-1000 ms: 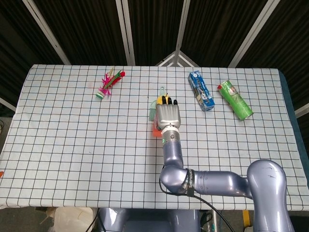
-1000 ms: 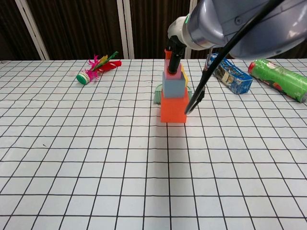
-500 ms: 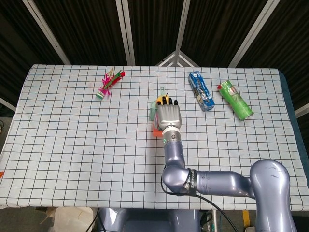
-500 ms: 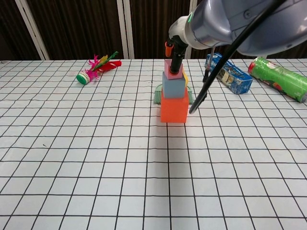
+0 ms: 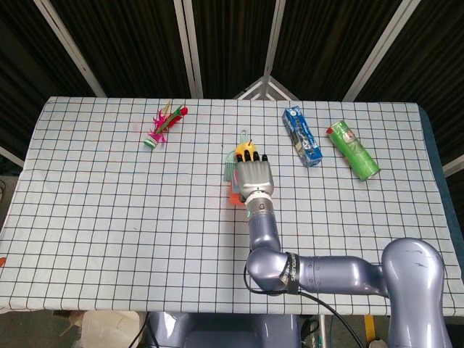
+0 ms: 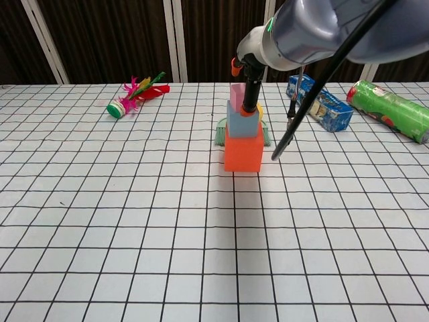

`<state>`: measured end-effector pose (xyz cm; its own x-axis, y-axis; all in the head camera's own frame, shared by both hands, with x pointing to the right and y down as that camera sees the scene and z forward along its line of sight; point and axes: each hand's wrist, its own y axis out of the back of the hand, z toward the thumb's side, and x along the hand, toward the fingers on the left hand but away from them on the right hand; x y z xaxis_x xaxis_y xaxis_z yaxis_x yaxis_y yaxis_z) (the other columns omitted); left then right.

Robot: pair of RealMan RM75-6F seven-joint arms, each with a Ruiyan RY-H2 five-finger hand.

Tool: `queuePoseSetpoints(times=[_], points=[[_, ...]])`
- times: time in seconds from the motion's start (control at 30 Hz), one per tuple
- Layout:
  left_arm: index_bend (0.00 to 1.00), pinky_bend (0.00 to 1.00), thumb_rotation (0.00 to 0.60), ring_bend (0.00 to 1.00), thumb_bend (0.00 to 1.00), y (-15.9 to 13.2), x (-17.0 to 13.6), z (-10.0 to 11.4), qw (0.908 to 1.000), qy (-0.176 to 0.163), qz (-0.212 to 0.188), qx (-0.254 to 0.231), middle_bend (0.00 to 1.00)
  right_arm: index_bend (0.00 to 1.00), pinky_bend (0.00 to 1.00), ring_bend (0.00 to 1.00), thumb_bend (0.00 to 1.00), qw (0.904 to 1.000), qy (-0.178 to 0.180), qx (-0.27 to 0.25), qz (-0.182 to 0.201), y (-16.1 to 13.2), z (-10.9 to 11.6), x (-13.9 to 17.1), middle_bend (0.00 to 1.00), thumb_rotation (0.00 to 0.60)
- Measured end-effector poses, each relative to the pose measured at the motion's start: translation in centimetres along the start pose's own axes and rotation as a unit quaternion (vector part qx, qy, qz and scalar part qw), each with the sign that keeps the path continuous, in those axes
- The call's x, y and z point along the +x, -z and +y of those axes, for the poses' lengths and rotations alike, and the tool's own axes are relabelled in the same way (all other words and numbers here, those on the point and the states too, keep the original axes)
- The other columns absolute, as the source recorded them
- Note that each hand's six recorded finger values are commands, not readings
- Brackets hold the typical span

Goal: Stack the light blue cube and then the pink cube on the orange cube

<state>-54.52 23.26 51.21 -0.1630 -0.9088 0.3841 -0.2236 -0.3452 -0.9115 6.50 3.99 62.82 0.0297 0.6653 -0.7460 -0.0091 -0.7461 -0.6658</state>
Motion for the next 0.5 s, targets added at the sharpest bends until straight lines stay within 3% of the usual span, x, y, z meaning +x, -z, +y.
queuePoseSetpoints(times=[0.3,0.5], points=[[0.16,0.0,0.6,0.0,0.16,-0.1,0.1,-0.2,1.0,0.004,-0.002,0.002,0.0,0.0,0.09,0.04,0.31,0.9997,0.02,0.006,-0.014,1.4,1.7,0.6,0.06,0.6],[0.16,0.0,0.6,0.0,0.16,-0.1,0.1,-0.2,1.0,0.003,-0.003,0.003,0.0,0.0,0.09,0.04,0.31,0.998,0.042,0.033,-0.033,4.5,2.7,1.6,0.06,0.6]])
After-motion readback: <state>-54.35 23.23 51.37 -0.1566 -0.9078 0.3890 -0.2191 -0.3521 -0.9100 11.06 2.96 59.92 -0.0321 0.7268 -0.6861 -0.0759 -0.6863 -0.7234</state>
